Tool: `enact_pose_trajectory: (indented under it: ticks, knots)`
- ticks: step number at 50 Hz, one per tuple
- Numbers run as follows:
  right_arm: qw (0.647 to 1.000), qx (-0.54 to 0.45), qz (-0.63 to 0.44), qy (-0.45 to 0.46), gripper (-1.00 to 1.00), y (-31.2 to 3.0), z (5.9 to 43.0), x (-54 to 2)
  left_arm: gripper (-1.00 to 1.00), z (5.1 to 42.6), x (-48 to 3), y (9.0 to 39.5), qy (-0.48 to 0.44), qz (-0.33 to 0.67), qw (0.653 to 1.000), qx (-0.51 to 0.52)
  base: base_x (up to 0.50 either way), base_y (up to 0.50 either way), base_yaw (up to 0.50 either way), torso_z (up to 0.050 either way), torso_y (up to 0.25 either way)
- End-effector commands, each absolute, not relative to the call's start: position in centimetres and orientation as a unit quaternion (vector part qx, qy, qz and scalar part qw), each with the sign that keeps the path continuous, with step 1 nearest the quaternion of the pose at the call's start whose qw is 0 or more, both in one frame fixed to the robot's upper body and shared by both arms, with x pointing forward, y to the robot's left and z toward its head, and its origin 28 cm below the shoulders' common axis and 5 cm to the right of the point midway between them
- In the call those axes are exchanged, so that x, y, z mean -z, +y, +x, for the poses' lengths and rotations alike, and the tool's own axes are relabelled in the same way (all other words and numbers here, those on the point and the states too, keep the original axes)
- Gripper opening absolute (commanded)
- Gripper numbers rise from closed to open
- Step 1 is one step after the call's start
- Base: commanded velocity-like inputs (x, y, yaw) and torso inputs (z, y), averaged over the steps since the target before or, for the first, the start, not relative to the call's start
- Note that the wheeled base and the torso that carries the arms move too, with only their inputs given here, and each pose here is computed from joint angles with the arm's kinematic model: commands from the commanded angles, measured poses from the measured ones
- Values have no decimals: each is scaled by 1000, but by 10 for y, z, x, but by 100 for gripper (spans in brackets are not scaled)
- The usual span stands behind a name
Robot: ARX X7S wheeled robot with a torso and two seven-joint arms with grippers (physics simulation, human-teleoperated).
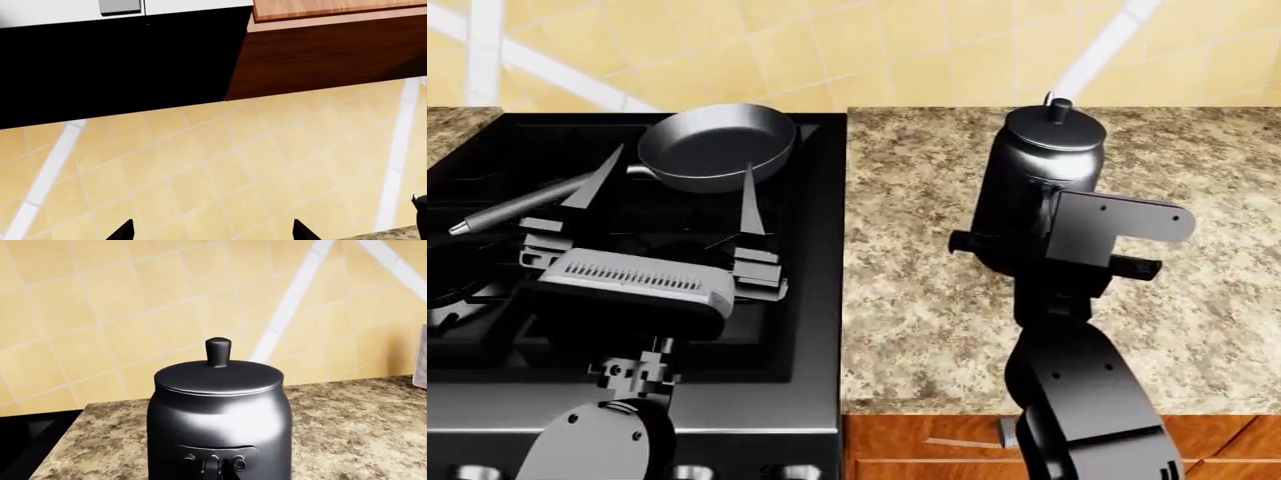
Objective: Pick the kettle from the counter and place it on a stove burner. Then turn the burner on.
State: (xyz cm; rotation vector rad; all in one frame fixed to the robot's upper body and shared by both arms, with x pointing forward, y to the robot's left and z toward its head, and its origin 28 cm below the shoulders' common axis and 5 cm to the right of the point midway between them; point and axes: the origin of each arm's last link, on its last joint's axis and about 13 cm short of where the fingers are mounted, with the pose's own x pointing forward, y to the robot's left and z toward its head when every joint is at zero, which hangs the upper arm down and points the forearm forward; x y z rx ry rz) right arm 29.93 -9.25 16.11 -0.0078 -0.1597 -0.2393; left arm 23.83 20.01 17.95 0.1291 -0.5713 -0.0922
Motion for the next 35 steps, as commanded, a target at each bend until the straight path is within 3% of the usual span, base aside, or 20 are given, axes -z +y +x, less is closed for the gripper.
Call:
enact_pose_trajectory:
  ticks: [1, 35]
  knots:
    - [990, 119, 3, -79, -100, -93, 300, -162, 100, 238, -179, 200, -281, 62, 957, 46, 0, 0, 0, 0, 0]
    - [985, 121, -28, -118, -100, -98, 294, -194, 100, 238, -181, 201, -285, 62, 956, 44, 0, 0, 0, 0, 0]
